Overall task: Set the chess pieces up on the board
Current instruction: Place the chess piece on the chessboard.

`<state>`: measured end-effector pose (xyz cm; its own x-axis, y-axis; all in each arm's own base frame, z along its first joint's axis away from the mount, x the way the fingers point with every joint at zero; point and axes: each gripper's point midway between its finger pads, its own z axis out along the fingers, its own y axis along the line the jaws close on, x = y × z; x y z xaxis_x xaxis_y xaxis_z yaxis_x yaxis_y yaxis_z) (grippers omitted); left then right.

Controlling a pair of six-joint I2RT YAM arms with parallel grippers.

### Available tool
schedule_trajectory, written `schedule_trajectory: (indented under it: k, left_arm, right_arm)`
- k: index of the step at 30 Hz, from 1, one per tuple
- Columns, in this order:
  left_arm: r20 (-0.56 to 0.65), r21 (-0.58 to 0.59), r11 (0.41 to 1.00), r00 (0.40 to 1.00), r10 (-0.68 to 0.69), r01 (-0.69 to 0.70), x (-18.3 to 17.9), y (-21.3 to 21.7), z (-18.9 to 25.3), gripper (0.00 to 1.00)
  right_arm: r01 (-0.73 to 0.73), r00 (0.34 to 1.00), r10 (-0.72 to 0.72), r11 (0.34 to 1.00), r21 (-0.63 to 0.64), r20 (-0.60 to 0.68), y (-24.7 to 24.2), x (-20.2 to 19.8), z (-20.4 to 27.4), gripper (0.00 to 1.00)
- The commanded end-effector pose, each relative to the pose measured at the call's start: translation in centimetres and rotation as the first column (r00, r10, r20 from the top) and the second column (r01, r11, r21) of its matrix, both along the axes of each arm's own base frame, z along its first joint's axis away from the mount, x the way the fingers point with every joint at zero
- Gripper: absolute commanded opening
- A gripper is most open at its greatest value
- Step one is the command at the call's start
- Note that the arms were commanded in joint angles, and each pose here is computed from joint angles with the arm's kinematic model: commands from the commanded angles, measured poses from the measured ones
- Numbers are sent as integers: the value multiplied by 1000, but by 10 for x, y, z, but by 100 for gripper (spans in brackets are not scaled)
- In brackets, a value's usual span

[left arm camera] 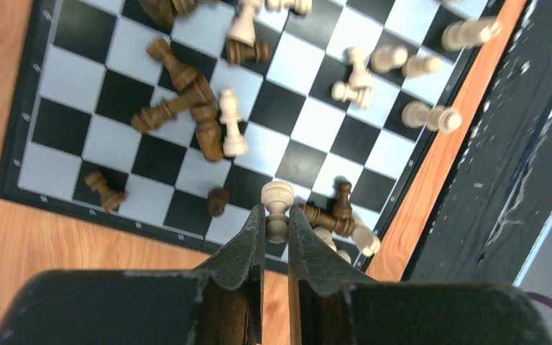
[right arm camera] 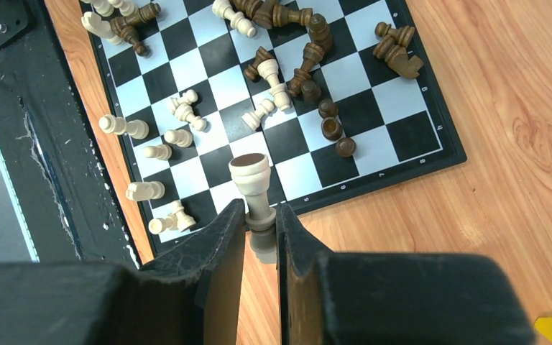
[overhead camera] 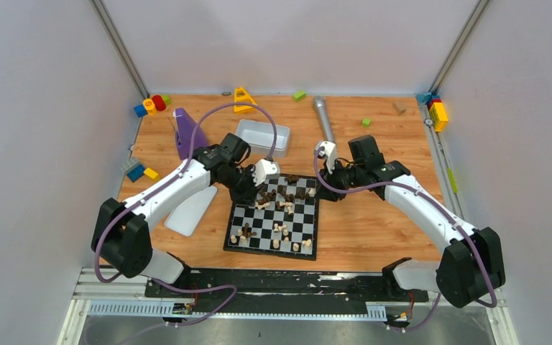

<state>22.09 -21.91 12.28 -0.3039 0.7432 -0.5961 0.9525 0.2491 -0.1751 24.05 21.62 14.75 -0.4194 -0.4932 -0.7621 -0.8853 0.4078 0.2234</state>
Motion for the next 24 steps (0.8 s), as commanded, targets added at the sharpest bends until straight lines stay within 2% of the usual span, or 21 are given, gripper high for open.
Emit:
schedule_trajectory:
  k: [1, 12, 24]
  left_arm:
    - [74, 216, 976, 997, 10, -26, -7, 27, -13, 0]
    - [50, 357, 933, 997, -55, 33, -30, 8, -41, 1]
    - [5, 391, 913, 992, -126, 114, -39, -13, -53, 6]
  right_arm:
    - [12, 1000, -12, 1000, 6, 27, -3, -1, 1, 0]
    - [18, 1000, -18, 1000, -4, 24, -5, -1, -5, 0]
    - [22, 999, -22, 1000, -19, 26, -7, 0, -9, 0]
